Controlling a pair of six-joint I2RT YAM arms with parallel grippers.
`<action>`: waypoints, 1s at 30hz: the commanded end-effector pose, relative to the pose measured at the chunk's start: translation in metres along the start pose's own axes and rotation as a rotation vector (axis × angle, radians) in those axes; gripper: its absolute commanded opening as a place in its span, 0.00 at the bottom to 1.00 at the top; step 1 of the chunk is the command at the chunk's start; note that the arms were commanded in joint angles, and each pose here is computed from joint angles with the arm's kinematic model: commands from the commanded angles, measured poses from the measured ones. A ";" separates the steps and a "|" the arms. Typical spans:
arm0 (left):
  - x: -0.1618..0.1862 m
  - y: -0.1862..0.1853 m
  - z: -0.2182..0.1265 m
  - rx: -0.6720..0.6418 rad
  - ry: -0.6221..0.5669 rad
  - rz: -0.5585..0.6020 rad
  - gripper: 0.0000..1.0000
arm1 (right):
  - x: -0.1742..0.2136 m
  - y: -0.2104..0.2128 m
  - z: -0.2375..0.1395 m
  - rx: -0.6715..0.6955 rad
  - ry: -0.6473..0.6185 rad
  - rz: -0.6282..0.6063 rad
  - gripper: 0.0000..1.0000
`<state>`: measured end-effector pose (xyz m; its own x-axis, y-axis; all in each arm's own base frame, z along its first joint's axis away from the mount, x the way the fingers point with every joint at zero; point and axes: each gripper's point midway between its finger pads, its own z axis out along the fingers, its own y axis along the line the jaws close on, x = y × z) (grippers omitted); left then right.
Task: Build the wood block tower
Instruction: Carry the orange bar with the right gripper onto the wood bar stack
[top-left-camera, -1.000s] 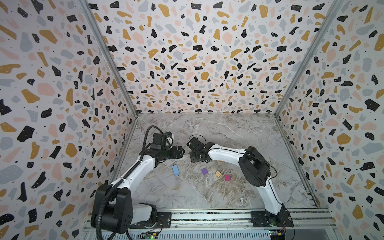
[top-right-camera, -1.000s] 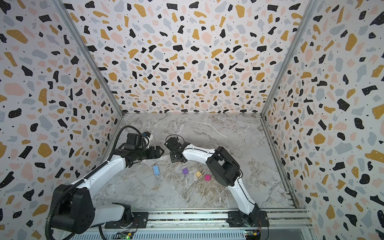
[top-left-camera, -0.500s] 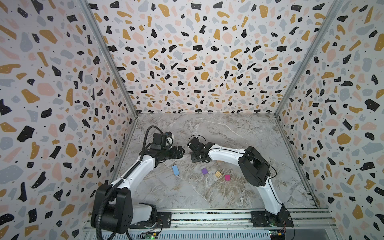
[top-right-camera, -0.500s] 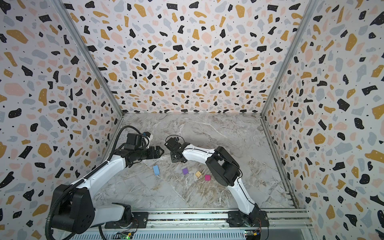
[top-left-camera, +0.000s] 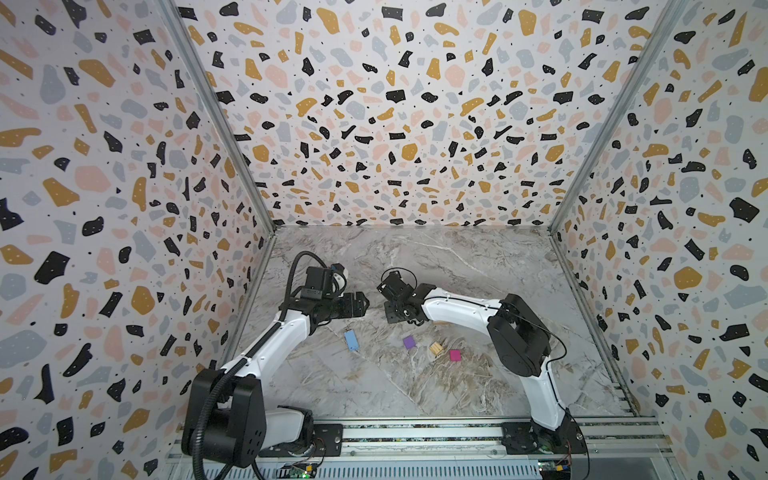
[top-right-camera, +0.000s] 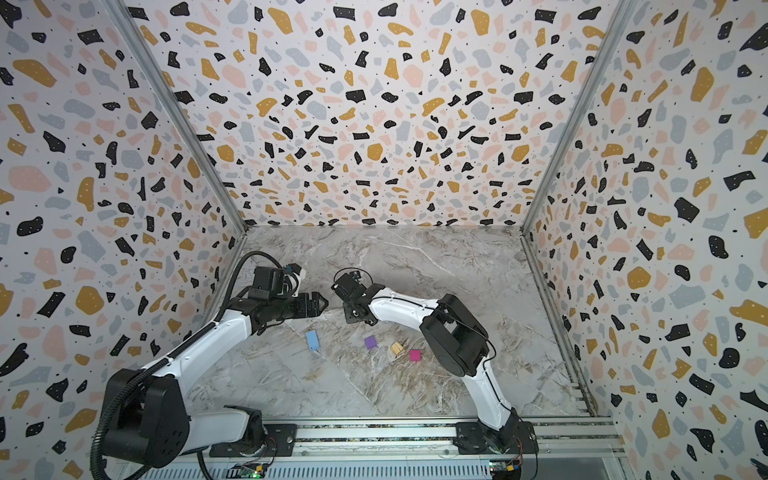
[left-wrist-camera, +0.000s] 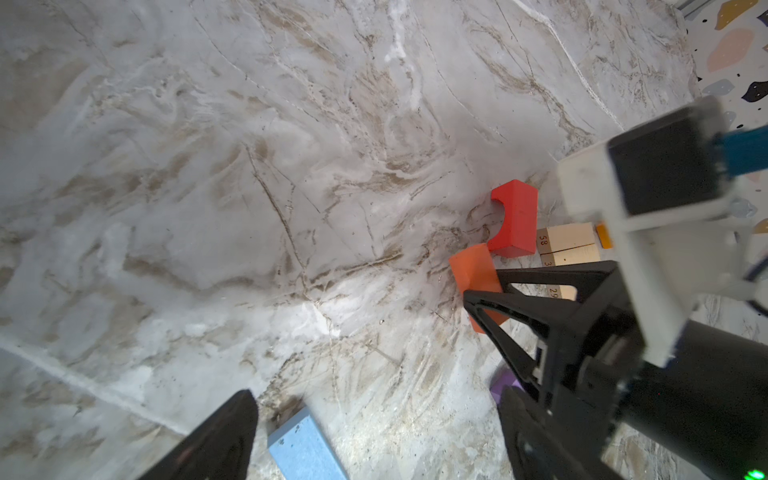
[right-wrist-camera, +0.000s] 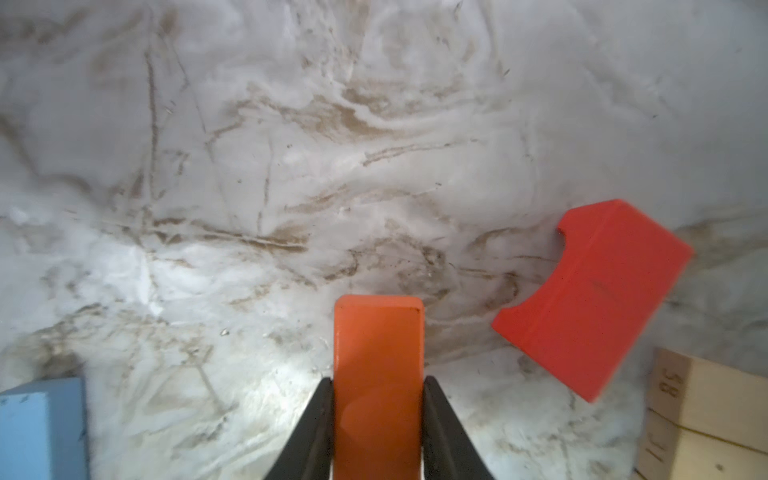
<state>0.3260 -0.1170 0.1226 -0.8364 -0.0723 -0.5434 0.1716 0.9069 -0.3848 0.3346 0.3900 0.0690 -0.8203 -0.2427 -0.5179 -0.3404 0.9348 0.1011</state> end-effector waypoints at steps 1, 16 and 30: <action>-0.002 -0.001 -0.001 0.010 -0.019 0.011 0.92 | -0.020 -0.005 -0.045 -0.006 -0.066 -0.008 0.25; 0.001 -0.001 0.005 0.027 0.000 0.001 0.92 | 0.004 -0.088 -0.082 0.058 -0.060 0.081 0.24; 0.003 -0.002 0.009 0.035 0.015 -0.002 0.91 | 0.025 -0.143 -0.070 0.120 -0.033 0.131 0.24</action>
<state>0.3256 -0.1205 0.1158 -0.8493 -0.0685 -0.5235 0.1745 0.8994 -0.4008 0.3263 0.2339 0.0852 -0.8601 -0.1179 -0.4963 -0.1641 0.9852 0.0503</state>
